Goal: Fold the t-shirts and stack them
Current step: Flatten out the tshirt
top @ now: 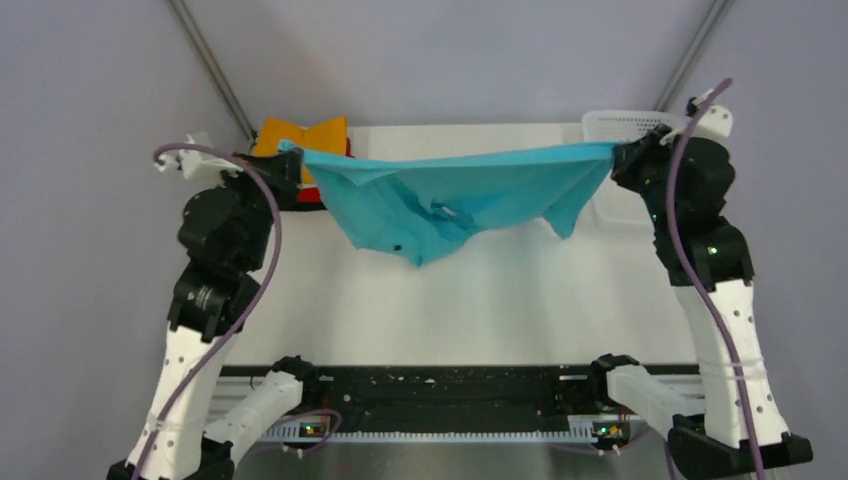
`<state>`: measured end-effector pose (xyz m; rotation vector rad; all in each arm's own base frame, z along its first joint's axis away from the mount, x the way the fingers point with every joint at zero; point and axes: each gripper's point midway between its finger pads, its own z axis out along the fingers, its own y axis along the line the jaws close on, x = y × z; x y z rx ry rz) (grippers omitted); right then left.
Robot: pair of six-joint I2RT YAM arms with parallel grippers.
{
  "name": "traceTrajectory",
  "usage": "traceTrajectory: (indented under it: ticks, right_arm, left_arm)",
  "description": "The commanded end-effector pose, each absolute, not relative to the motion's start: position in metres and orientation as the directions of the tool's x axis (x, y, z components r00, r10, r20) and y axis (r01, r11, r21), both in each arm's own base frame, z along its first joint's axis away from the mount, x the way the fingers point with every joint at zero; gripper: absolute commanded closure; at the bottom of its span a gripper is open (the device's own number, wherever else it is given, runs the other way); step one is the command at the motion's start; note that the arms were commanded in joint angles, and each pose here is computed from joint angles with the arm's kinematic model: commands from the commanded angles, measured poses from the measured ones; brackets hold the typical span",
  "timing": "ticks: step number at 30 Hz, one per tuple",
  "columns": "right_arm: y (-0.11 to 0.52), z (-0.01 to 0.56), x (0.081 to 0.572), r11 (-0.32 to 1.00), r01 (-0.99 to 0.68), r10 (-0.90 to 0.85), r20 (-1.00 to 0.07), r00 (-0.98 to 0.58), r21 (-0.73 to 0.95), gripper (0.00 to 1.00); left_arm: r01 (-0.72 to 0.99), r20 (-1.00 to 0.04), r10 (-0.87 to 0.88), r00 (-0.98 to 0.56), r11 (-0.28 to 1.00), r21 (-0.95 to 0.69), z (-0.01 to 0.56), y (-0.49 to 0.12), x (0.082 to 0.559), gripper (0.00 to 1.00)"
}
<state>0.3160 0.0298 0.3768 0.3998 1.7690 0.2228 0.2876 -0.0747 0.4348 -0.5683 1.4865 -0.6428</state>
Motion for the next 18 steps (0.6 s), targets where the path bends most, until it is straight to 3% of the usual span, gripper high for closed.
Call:
traceTrajectory:
  ticks: [1,9,18]
  right_arm:
    - [0.025,0.473,0.274,0.933,0.033,0.357,-0.934,0.009,0.357,1.0]
    - [0.036,0.574,0.19,0.924,-0.203,0.368,-0.9,0.233,0.325,1.0]
    - [0.034,0.597,0.129,0.907,-0.281,0.397,-0.858,0.325,0.314,1.0]
  left_arm:
    - [0.199,-0.728,-0.647,0.226,0.762,-0.616,0.531,-0.048,0.236,1.0]
    - [0.467,-0.692,-0.622,0.367,0.767,-0.441,0.633,-0.05,0.145,1.0]
    - [0.541,-0.647,-0.619,0.445,0.762,-0.356,0.673,-0.042,0.092,1.0]
